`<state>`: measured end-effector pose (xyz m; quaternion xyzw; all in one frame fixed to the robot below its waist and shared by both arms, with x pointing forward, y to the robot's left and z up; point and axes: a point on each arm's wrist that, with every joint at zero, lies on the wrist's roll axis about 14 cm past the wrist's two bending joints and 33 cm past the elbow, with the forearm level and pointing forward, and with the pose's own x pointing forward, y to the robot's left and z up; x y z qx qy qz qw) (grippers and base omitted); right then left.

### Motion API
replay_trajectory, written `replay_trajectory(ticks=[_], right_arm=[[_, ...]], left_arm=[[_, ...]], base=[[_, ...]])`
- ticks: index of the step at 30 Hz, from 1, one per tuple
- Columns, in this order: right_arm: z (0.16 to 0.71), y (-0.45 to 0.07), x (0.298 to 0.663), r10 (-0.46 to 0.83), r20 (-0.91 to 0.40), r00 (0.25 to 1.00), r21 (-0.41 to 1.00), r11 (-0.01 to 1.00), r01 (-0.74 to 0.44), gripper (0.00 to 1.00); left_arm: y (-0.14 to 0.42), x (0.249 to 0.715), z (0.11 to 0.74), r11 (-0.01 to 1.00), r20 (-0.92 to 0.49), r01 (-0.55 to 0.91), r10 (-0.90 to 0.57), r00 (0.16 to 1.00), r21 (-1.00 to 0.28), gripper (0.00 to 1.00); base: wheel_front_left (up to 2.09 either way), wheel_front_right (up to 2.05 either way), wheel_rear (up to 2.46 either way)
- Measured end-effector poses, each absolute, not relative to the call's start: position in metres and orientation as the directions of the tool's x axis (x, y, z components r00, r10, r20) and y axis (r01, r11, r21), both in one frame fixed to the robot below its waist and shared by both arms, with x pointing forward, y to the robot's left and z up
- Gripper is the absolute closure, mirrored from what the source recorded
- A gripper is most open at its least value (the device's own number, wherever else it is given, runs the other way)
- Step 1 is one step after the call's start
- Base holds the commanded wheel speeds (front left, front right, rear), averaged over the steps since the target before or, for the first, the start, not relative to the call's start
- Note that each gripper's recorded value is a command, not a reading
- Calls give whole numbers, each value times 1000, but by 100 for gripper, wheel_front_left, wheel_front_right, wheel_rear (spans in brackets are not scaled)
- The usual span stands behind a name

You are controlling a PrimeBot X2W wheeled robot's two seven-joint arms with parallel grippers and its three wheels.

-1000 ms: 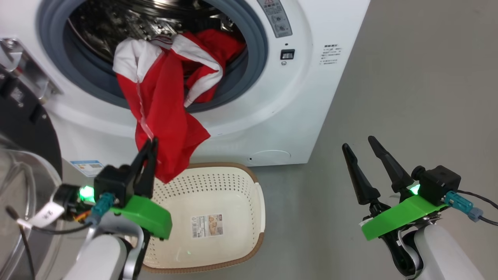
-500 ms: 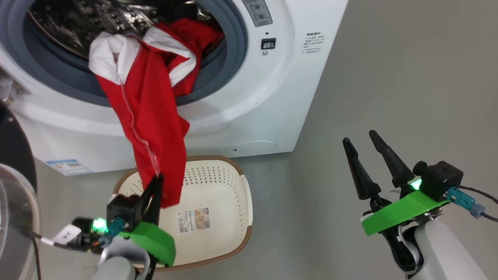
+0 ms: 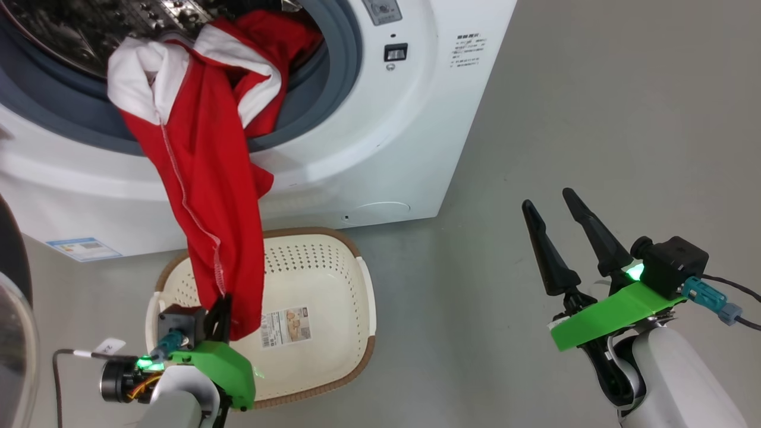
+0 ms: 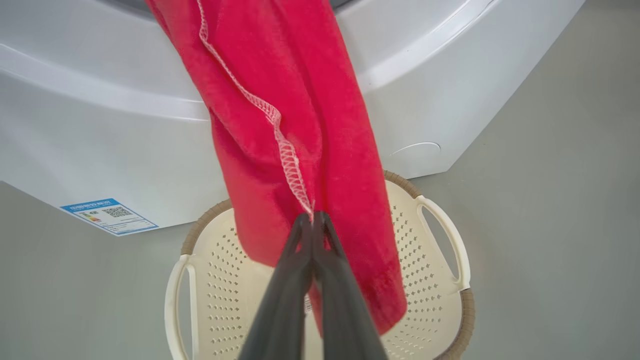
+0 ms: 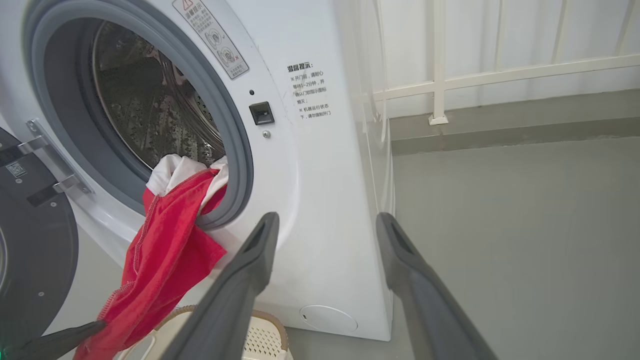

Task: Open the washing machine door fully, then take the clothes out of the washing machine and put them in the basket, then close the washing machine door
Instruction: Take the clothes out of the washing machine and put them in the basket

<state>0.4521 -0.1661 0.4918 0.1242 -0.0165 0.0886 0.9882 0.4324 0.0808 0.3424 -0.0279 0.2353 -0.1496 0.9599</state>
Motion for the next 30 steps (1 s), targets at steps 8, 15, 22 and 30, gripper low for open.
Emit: replay_trajectory(ticks=[8,15,22,30], right_arm=[[485,-169,453,164,36,986,242,956,-167,0],[484,-171,457,160,37,986,240,957,-164,0],[483,-169,460,163,37,986,243,956,-167,0],[480,-166,462,171,34,985,248,953,-174,0]], left_arm=[[84,437,322,960,-513,248,-279,812,-130,87],[80,441,319,957,-515,249,-289,807,-146,0],[82,452,331,956,-470,247,-292,833,-157,0],[86,469,352,957,-390,253,-288,875,-139,0]], base=[[0,0,0],[0,0,0],[0,0,0],[0,0,0]])
